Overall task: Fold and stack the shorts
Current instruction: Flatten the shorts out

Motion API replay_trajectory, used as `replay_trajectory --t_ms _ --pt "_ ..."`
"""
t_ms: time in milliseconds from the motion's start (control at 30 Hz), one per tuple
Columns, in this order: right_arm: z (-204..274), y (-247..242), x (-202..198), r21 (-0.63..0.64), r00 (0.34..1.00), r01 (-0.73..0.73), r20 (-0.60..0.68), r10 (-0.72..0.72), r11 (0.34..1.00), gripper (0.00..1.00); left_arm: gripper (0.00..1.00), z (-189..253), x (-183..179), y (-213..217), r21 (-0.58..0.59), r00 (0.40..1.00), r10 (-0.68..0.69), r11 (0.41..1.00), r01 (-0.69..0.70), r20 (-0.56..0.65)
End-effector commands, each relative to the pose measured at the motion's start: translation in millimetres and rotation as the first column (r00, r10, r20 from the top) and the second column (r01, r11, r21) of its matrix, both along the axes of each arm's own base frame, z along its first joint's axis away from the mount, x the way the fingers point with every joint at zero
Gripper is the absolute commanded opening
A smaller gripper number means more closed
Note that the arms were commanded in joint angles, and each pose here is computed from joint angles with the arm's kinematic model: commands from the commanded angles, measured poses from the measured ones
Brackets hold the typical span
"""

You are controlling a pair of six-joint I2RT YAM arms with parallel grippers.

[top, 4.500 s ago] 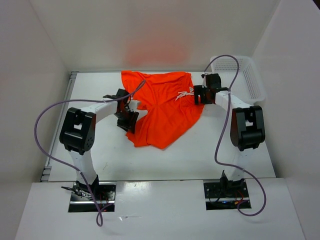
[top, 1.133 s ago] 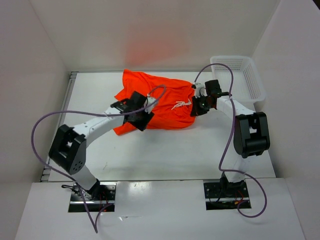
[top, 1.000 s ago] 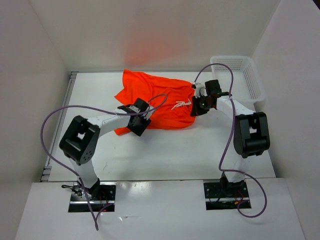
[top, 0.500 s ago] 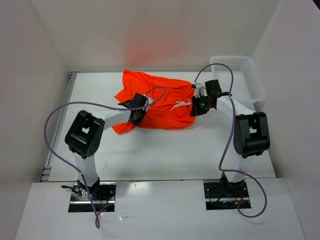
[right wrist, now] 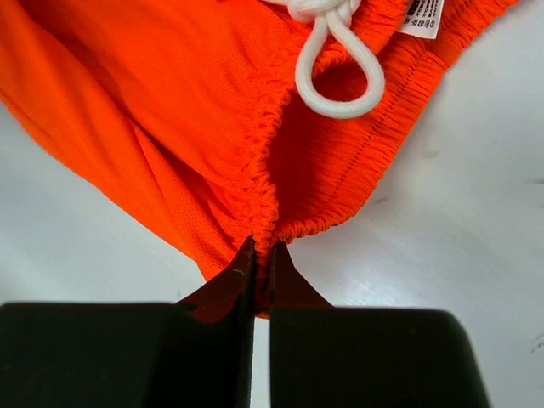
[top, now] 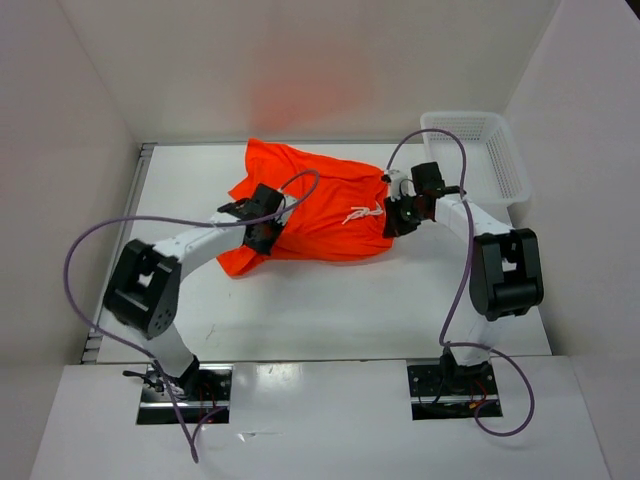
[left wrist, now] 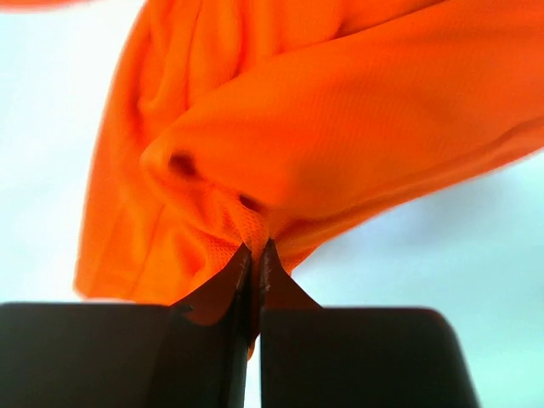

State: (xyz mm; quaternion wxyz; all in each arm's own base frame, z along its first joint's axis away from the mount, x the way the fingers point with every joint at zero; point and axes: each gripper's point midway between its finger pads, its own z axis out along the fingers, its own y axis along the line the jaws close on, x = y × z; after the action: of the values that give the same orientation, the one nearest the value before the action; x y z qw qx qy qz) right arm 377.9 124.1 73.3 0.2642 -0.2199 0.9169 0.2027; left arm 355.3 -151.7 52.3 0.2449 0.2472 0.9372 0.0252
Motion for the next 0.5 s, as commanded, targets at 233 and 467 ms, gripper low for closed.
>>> replay_trajectory --t_ms 233,467 --pt "-10.7 -40.6 -121.8 -0.216 0.917 -0.398 -0.132 0.377 0.892 0.0 0.16 33.7 -140.4 50.5 -0.104 0.988 -0.039 0.994 0.023 -0.151" --pt "-19.6 -52.3 -139.0 -0.299 0.91 -0.414 -0.128 0.394 0.86 0.0 0.26 31.4 -195.6 49.8 -0.19 0.97 -0.115 0.979 0.074 -0.215"
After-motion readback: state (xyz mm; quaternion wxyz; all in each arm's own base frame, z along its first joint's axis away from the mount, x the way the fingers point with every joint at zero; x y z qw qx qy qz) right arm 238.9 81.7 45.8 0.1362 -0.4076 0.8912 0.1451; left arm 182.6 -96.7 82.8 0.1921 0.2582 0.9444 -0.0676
